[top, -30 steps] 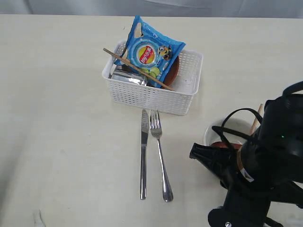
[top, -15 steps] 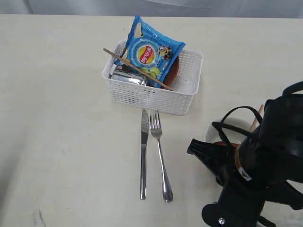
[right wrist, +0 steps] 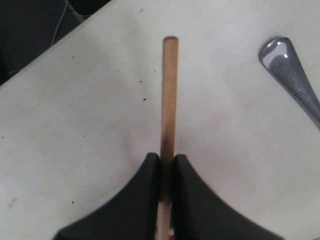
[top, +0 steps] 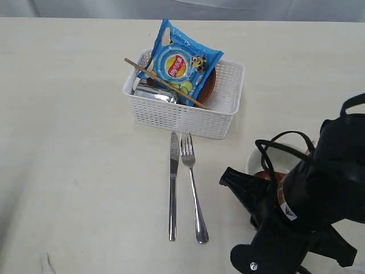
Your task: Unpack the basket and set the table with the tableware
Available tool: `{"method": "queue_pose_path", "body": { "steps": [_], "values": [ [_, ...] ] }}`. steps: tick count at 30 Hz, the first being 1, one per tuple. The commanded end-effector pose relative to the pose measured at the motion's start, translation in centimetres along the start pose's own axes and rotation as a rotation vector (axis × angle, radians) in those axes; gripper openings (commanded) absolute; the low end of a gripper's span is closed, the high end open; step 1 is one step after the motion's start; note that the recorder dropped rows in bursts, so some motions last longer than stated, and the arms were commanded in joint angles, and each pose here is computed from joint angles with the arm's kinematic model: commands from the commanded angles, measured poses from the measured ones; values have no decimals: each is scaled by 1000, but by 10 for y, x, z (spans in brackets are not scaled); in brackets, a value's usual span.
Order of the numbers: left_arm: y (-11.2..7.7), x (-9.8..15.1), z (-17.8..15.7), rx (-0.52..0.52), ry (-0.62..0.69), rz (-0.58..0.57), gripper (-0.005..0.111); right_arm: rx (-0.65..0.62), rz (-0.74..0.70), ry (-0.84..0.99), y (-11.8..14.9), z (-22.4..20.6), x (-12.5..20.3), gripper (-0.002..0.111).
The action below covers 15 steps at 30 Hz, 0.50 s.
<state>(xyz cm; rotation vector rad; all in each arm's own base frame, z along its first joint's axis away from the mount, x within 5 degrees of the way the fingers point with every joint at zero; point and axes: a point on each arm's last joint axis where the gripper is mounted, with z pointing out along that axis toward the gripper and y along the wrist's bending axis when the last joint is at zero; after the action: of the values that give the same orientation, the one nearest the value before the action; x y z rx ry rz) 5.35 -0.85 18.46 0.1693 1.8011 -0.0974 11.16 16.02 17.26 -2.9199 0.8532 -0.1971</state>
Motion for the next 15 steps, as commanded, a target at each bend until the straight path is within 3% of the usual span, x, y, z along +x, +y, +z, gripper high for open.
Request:
{"method": "queue_pose_path", "body": {
  "steps": [1,6,15],
  "values": [
    [0,0,0,4,-5,-3,0,6,44,-18,1,0,3,0],
    [0,0,0,4,-5,-3,0,35,106,-31,1,-4,17,0],
    [0,0,0,4,-5,-3,0,30,71,-29,2,-4,21,0]
  ]
}}
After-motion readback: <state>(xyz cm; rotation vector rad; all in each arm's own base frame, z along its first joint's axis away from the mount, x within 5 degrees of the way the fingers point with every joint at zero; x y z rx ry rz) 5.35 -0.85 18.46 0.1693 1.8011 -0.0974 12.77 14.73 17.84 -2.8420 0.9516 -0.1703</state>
